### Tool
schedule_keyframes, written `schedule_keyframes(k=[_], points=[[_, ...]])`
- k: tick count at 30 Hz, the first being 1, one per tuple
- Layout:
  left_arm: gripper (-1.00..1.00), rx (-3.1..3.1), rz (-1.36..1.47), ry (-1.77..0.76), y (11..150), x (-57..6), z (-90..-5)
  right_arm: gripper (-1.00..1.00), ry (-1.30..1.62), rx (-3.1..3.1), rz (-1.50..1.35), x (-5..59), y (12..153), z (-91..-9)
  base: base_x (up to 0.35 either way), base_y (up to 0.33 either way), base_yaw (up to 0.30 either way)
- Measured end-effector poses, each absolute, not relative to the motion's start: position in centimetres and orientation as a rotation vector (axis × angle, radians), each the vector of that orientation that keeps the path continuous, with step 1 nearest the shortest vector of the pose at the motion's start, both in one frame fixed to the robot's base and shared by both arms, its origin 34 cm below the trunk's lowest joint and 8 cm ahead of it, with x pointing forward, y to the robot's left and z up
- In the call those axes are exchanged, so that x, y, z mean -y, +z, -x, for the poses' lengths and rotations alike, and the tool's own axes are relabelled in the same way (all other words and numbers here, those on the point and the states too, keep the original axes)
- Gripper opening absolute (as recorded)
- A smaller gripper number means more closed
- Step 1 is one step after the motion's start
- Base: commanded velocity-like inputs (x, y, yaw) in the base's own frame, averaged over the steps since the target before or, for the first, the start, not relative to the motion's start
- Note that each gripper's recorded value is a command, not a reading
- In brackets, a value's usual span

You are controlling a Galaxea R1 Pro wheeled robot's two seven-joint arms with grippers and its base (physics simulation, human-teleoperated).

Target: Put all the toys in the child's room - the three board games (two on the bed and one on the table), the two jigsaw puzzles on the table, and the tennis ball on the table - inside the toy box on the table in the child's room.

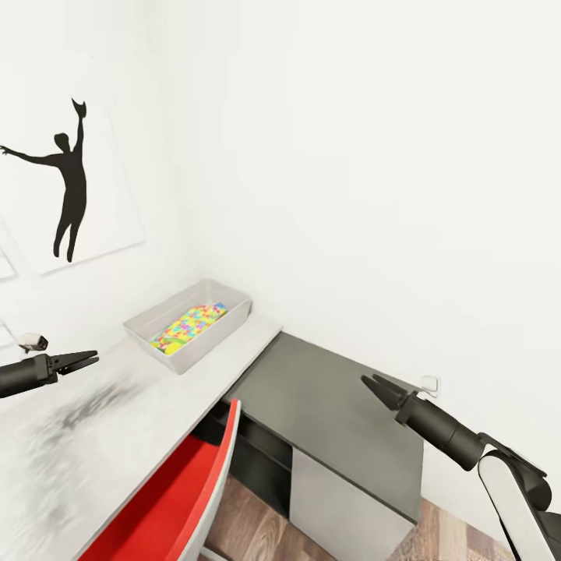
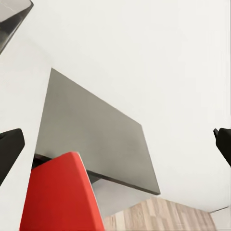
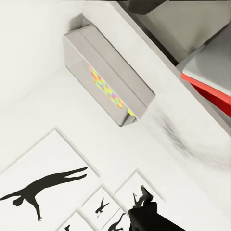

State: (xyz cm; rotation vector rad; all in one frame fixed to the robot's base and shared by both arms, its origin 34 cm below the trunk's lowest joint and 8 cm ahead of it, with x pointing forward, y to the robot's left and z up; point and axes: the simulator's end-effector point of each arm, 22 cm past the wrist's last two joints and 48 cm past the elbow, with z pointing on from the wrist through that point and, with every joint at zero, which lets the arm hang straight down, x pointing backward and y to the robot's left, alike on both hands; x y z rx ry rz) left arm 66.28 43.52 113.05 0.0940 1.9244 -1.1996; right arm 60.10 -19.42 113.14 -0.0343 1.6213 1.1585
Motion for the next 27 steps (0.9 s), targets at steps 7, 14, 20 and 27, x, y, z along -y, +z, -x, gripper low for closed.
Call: schedule_keyframes(k=[7,14,20,27], points=[[1.00,-1.918,-0.099,-1.197,113.48,-43.52,-66.18,1.00,1.156,-1.614,0.040,19.42,113.53,-60.01,-0.061,0.025,-0.127],[1.00,-1.917,-0.101,-1.198,113.54,-43.45,-66.18,1.00,1.149,-1.619,0.034,19.52,113.42,-60.12,-0.098,0.002,-0.016],[1.00,-1.917,-0.101,-1.198,113.54,-43.47,-66.17,1.00,1.152,-1.616,0.035,19.52,113.49,-60.08,-0.109,0.000,-0.002],[1.00,-1.917,-0.101,-1.198,113.52,-43.45,-66.18,1.00,1.155,-1.613,0.037,19.49,113.56,-60.03,-0.119,0.000,0.000]])
